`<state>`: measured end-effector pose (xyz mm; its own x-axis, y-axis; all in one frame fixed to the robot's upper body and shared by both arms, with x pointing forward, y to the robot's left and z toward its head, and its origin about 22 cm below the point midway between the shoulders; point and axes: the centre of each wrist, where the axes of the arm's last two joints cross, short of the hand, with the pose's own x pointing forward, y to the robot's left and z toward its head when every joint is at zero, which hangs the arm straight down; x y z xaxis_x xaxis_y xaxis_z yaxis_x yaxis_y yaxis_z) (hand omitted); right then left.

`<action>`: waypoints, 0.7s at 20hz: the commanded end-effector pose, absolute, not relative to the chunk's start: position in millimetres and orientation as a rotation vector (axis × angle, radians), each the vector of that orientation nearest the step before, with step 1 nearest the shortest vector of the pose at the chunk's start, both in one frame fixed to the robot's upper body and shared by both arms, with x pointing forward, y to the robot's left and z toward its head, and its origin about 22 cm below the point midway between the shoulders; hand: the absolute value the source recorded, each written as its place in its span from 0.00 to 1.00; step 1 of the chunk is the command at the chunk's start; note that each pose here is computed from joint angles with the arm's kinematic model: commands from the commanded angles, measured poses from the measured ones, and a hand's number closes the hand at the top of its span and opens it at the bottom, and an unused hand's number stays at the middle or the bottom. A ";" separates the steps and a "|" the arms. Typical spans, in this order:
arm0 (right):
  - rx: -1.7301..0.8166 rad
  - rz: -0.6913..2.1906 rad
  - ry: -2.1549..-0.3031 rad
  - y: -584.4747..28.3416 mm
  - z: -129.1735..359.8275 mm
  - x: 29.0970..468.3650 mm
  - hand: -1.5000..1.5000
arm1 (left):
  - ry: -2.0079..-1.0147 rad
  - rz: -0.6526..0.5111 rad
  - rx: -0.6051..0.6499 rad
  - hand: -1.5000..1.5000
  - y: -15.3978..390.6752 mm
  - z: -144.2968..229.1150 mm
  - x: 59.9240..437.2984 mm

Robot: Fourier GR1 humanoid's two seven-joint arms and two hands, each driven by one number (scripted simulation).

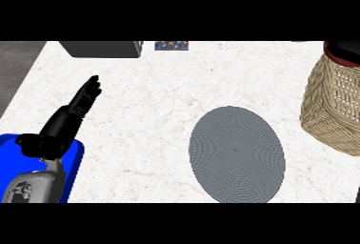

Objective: Pick the pear from the placemat and place it in the basket

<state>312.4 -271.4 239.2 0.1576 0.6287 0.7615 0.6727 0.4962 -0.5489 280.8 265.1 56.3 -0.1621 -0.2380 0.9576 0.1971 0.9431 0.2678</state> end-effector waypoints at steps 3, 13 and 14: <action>-1.237 -0.137 -1.485 -334.0 238.0 336.0 1.00 | -1.711 -0.377 0.034 0.50 266.8 58.4 284.9; -1.211 -0.102 -1.415 -398.6 192.9 360.3 1.00 | -1.685 -0.387 0.038 0.50 265.8 59.3 278.1; -1.223 -0.104 -1.421 -401.2 182.3 360.6 1.00 | -1.694 -0.391 0.028 0.50 259.0 69.0 286.3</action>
